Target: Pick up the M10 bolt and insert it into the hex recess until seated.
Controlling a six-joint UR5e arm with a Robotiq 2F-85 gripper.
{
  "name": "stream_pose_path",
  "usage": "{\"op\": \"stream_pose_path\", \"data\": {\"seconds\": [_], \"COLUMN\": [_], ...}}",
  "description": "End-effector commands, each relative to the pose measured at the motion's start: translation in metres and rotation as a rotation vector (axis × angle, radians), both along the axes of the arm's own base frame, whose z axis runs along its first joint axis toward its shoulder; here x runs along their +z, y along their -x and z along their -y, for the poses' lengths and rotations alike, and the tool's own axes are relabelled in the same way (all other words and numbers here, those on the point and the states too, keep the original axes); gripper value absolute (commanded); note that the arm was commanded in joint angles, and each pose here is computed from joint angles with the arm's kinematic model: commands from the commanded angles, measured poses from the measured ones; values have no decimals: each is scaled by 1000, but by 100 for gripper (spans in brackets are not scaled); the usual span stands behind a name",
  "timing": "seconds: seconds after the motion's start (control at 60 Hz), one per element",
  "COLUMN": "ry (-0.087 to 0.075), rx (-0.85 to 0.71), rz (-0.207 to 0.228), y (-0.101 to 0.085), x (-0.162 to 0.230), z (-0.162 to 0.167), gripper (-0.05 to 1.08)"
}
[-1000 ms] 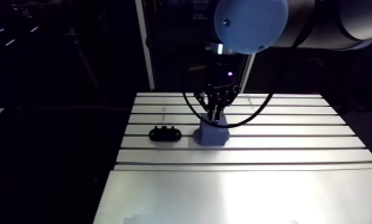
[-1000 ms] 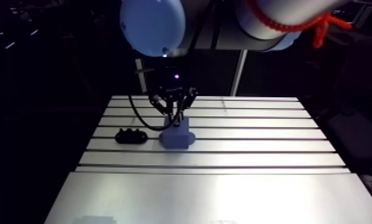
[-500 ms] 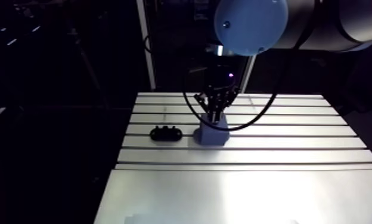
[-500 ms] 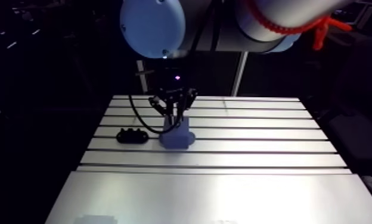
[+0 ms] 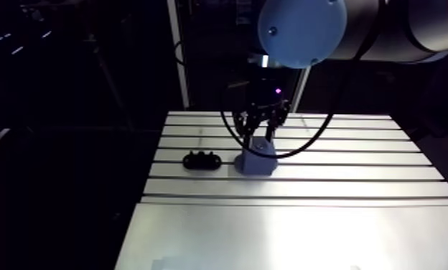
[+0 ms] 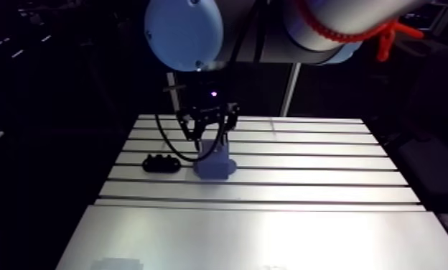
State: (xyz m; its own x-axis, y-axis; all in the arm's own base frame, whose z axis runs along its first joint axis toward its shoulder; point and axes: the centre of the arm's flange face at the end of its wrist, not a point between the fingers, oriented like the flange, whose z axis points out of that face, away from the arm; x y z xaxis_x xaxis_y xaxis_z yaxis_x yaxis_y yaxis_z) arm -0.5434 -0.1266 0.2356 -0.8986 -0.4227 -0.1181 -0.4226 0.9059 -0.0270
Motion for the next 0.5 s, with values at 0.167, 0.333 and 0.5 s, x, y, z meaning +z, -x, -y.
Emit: {"op": "stream_pose_path", "data": {"seconds": [0.167,0.333,0.5], "ry": [1,8,-8], "rx": [8,-12,-123], "rz": [-13,-42,-65], "y": [1,3,7], "x": [5,20,32], "z": [5,6,4], "gripper": [1,0,1]}}
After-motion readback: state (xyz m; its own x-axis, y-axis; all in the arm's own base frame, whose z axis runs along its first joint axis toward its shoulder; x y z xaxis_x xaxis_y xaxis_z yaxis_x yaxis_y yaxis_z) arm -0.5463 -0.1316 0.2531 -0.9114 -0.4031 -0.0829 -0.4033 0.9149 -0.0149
